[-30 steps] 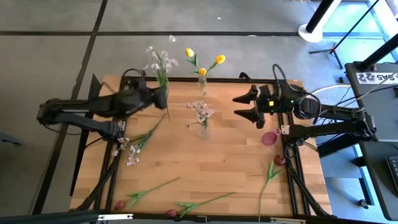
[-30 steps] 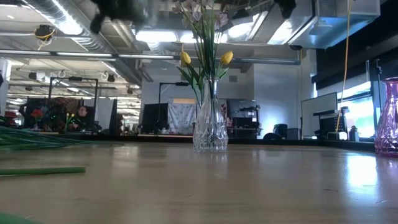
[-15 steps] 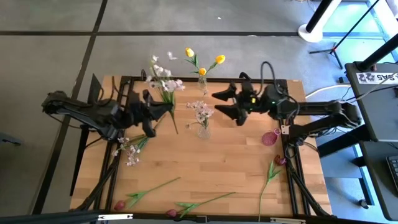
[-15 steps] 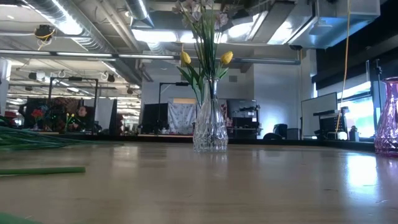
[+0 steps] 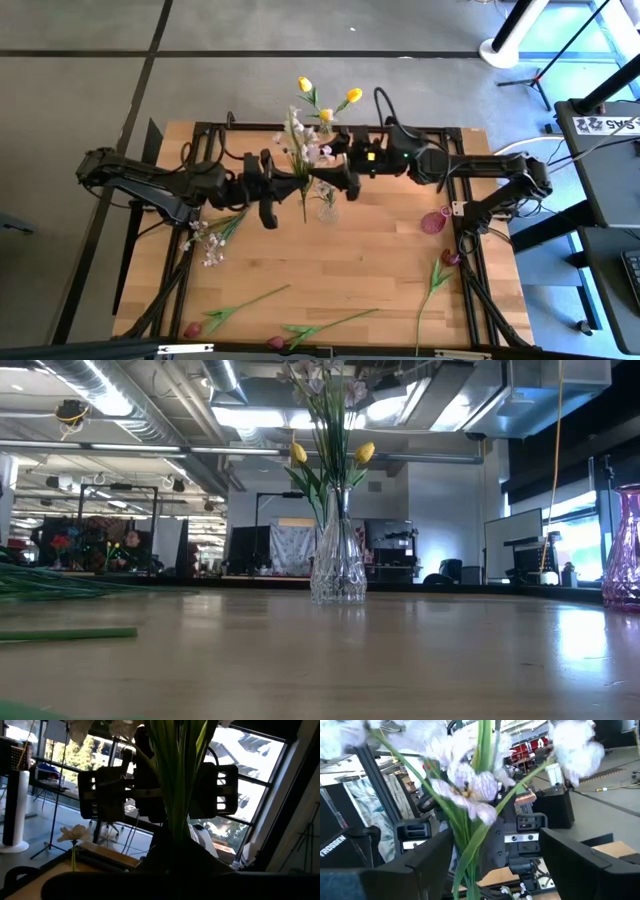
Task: Sort flowers into vase by color
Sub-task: Put the top white flower into the bottom vase
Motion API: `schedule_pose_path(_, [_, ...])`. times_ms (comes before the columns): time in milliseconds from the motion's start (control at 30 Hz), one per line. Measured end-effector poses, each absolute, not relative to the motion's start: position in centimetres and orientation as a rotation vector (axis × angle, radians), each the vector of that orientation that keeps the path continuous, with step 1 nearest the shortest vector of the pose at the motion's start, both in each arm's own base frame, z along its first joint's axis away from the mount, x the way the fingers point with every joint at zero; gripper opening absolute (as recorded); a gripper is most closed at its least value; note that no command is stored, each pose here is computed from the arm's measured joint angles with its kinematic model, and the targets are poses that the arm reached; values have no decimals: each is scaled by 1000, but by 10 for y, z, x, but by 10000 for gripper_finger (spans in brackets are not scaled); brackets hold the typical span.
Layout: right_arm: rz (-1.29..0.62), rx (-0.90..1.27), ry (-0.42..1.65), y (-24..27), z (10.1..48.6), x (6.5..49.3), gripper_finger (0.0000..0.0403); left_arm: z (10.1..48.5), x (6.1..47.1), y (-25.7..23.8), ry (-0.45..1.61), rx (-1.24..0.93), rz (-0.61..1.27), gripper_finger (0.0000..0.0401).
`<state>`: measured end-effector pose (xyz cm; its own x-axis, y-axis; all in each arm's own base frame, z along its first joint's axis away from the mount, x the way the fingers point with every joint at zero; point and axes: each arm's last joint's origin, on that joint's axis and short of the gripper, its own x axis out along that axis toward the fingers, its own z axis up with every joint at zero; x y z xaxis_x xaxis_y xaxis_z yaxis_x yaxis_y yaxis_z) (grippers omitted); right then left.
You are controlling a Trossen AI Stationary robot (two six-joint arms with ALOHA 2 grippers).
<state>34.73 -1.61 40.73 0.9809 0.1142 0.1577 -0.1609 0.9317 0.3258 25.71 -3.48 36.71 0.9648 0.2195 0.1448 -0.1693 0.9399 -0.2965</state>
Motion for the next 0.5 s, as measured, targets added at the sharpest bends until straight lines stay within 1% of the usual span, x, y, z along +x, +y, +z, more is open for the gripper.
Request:
schedule_pose_path(167, [169, 348, -133, -9, 407, 354, 291, 367, 257, -34, -175, -272, 206, 8])
schedule_pose_path(267, [174, 352, -128, -6, 402, 359, 278, 366, 258, -35, -171, -269, 207, 10])
schedule_pose_path(367, [205, 371, -162, 1, 401, 364, 244, 364, 258, -35, -151, -262, 210, 10])
schedule_pose_path(500, [190, 374, -182, 0, 397, 370, 178, 363, 258, -35, -134, -257, 211, 11])
